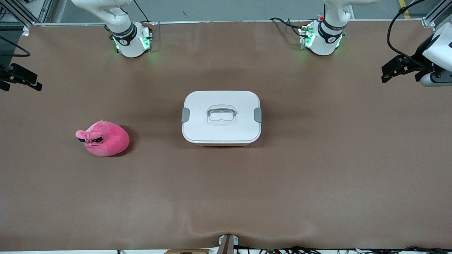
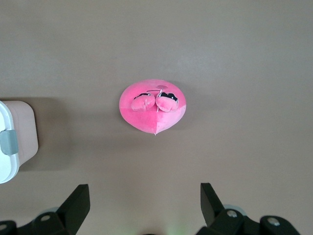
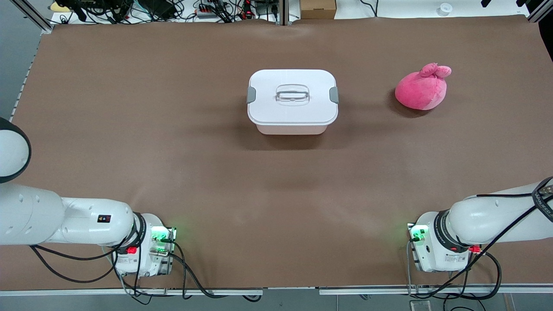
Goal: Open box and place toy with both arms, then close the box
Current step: 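Move the right gripper to the pink plush while the left gripper reaches the box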
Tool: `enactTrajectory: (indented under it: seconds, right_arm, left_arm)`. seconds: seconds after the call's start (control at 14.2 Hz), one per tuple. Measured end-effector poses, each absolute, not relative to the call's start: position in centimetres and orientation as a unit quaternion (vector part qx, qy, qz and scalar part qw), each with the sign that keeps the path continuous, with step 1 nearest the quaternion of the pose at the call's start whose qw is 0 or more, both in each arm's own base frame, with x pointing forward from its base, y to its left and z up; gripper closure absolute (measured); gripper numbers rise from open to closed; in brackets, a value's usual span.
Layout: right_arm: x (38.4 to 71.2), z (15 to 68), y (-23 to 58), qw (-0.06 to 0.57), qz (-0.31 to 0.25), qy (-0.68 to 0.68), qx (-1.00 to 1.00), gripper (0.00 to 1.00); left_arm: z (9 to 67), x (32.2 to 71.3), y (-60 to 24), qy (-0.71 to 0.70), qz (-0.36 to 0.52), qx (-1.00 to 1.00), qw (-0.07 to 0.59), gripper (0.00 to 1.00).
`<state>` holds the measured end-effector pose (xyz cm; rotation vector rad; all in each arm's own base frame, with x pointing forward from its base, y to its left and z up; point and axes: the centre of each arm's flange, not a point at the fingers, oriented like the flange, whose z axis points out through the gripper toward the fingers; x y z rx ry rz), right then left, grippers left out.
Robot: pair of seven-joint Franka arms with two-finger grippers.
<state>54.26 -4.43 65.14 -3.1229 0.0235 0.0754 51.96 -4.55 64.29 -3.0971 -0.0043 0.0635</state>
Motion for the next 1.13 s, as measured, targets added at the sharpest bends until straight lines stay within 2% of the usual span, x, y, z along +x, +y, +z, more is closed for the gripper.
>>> enactTrajectory:
  seconds: [0.77, 1.13]
  right_arm:
    - [54.3, 65.0, -4.4, 0.009, 0.026, 0.007, -1.0, 0.0]
    - [55.8, 63.2, -3.6, 0.009, 0.032, 0.0, -0.999, 0.0]
  left_arm:
    - [63.2, 53.1, -4.6, -0.001, 0.032, -0.999, 0.022, 0.0]
    - [63.1, 52.8, -4.6, -0.001, 0.05, -0.998, 0.024, 0.0]
